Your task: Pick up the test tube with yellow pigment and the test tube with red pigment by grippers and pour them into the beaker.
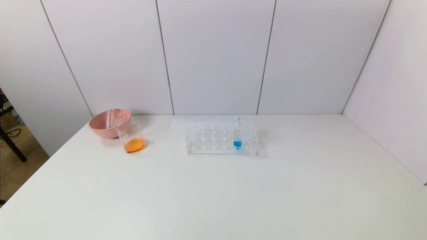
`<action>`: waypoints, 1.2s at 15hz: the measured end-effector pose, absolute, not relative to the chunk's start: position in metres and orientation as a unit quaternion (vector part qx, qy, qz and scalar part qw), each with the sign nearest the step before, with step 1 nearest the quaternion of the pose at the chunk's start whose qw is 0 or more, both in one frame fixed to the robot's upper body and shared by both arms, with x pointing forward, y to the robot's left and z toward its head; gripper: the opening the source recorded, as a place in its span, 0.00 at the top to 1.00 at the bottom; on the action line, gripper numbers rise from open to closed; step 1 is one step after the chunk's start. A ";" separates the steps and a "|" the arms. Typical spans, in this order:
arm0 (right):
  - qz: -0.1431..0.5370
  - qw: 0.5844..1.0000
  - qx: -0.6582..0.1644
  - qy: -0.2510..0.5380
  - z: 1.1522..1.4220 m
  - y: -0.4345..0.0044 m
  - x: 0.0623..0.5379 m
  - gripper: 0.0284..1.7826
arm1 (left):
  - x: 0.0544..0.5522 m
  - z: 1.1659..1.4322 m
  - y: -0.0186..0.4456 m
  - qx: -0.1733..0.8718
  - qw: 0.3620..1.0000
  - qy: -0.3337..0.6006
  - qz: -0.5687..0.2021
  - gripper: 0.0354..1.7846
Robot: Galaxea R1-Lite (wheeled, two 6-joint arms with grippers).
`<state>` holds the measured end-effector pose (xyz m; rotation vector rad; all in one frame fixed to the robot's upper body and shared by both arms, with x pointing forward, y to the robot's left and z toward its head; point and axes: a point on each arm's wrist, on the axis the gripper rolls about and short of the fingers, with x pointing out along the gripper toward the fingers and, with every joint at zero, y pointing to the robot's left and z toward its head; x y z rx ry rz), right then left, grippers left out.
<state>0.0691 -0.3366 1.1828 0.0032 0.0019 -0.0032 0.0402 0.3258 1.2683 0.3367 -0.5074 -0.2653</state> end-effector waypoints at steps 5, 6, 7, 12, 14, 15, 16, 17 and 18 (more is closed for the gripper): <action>-0.002 1.000 0.002 0.001 1.183 -0.337 0.069 0.05 | 0.060 1.223 0.326 0.151 0.958 -0.209 -0.128 0.01; -0.002 1.000 0.002 0.001 1.183 -0.337 0.069 0.05 | 0.063 1.215 0.327 0.140 0.966 -0.172 -0.131 0.01; -0.002 1.000 0.002 0.001 1.183 -0.337 0.069 0.05 | 0.065 1.208 0.327 0.132 0.973 -0.138 -0.133 0.01; -0.001 1.000 0.002 0.001 1.183 -0.337 0.069 0.05 | 0.069 1.186 0.332 0.091 0.995 -0.015 -0.032 0.01; -0.002 1.000 0.002 0.001 1.183 -0.337 0.069 0.05 | 0.069 1.183 0.332 0.059 0.998 0.002 -0.027 0.01; -0.002 1.000 0.002 0.001 1.183 -0.337 0.069 0.05 | 0.069 1.183 0.332 0.048 0.999 0.003 -0.026 0.01; -0.002 1.000 0.002 0.001 1.183 -0.337 0.069 0.05 | 0.069 1.183 0.332 0.044 0.999 0.003 -0.026 0.01; -0.002 1.000 0.002 0.001 1.183 -0.337 0.069 0.05 | 0.069 1.183 0.332 0.040 0.999 0.004 -0.025 0.01; -0.002 1.000 0.002 0.001 1.183 -0.337 0.069 0.05 | 0.069 1.183 0.333 0.031 0.999 0.004 -0.021 0.01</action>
